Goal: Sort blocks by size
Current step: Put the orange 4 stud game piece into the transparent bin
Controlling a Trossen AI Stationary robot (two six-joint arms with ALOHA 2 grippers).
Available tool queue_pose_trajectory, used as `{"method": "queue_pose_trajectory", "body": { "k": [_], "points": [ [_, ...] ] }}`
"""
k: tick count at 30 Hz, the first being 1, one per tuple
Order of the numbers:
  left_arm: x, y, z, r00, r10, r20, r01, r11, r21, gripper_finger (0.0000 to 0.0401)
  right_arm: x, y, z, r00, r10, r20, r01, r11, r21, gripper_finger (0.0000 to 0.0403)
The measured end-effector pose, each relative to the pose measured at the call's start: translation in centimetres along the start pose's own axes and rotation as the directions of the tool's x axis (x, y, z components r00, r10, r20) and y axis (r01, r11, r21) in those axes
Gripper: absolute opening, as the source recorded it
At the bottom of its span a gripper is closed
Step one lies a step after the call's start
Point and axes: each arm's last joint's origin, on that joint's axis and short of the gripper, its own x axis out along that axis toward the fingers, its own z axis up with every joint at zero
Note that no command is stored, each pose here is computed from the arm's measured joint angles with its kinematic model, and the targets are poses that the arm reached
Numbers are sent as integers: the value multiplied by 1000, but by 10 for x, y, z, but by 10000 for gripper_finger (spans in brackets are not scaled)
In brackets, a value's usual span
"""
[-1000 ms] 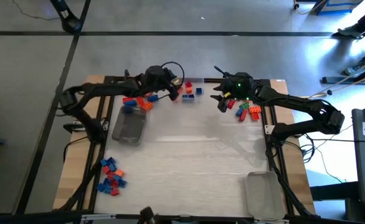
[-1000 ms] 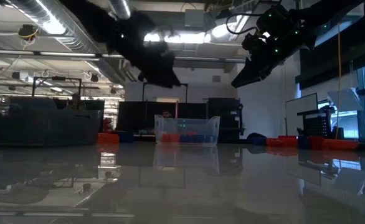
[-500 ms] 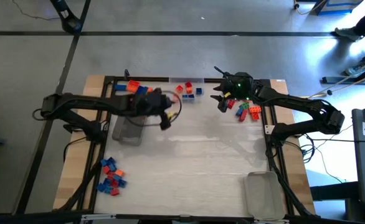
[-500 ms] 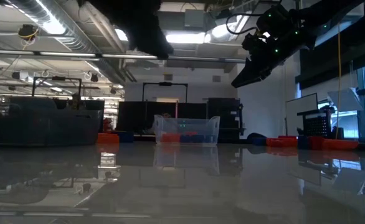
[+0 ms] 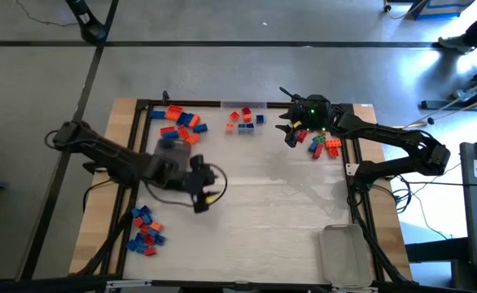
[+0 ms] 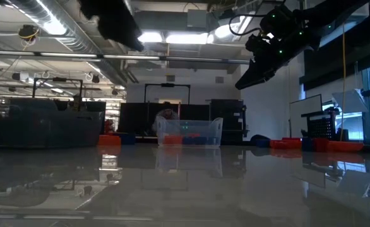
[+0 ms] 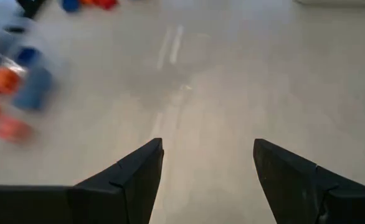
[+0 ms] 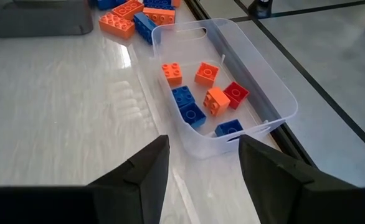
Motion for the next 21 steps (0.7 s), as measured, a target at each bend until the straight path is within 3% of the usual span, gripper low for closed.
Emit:
{"method": "queue_pose_trajectory", "body": {
  "k": [5, 15, 21],
  "points": [
    [-18, -29, -25, 992, -57, -110, 58, 998, 2, 237, 0, 0, 0, 1000, 1, -4, -1, 1000, 1, 193],
    [-52, -64, -66, 938, -158, -310, 77, 963, -259, 237, 0, 1, -3, 999, 8, -35, -8, 1000, 5, 193],
    [-61, -72, -86, 867, -225, -445, 12, 902, -432, 237, 0, 1, -3, 999, 8, -35, -8, 1000, 5, 193]
  ]
}}
